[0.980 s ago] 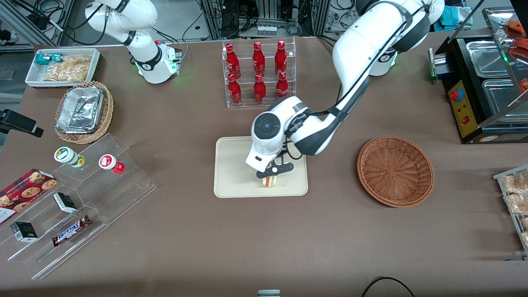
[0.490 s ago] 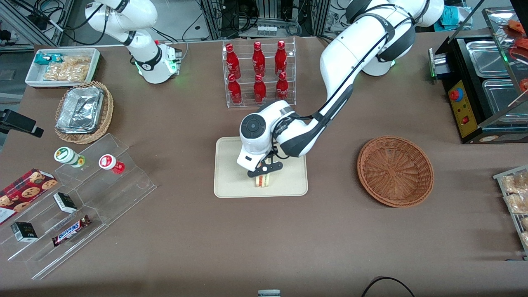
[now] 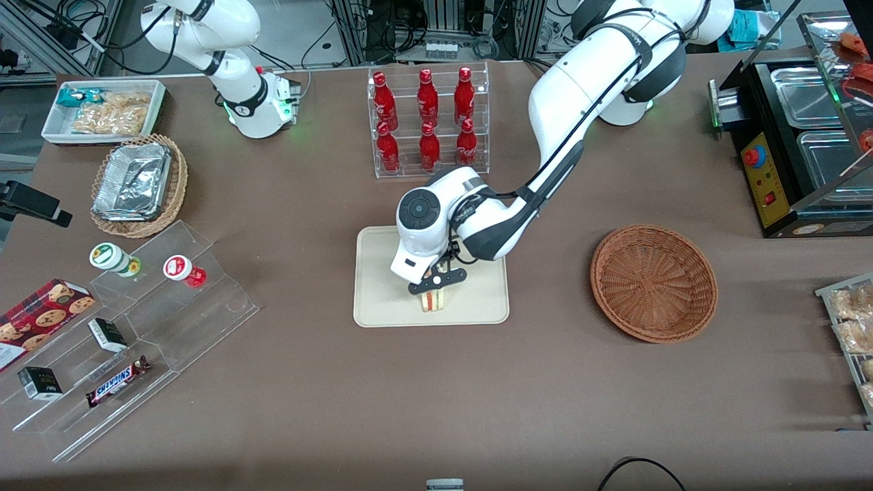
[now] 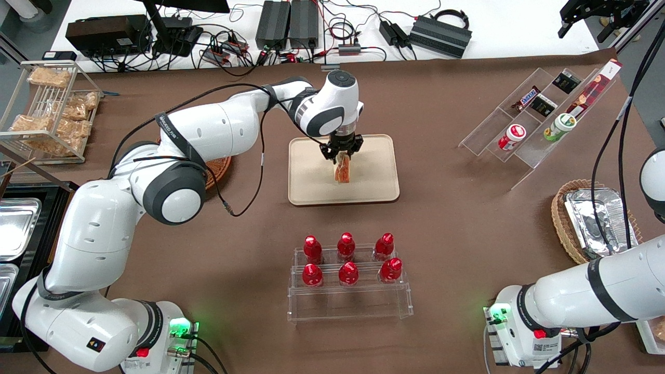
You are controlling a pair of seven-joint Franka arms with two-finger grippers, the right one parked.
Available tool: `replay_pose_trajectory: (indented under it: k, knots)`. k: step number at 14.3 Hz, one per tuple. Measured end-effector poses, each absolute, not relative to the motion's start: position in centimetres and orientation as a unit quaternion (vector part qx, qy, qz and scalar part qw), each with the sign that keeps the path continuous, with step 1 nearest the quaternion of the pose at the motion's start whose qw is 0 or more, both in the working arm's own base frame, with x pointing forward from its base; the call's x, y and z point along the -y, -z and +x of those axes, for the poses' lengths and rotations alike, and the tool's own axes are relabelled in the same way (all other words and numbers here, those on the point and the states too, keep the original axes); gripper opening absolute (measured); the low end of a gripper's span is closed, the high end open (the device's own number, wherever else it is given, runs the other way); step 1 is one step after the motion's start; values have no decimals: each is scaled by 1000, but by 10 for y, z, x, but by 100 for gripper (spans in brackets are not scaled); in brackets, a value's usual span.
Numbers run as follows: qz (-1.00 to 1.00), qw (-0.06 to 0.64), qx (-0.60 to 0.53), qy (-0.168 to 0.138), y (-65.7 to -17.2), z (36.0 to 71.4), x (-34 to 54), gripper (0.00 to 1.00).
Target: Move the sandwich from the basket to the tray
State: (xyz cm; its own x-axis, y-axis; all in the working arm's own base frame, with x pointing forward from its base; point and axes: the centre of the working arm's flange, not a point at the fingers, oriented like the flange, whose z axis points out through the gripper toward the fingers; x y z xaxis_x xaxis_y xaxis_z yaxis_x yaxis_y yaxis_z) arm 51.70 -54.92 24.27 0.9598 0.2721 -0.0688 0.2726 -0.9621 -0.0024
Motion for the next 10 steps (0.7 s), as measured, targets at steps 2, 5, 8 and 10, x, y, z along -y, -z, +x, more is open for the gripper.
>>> replay_pose_trajectory:
  k: [2,5,8,10]
  knots:
    - [990,8,-140,28,-259,521,550,79]
    - [989,2,-146,14,-309,528,541,100]
    - [984,-65,-165,27,-350,529,508,100]
    - [979,-78,-188,27,-363,552,470,100]
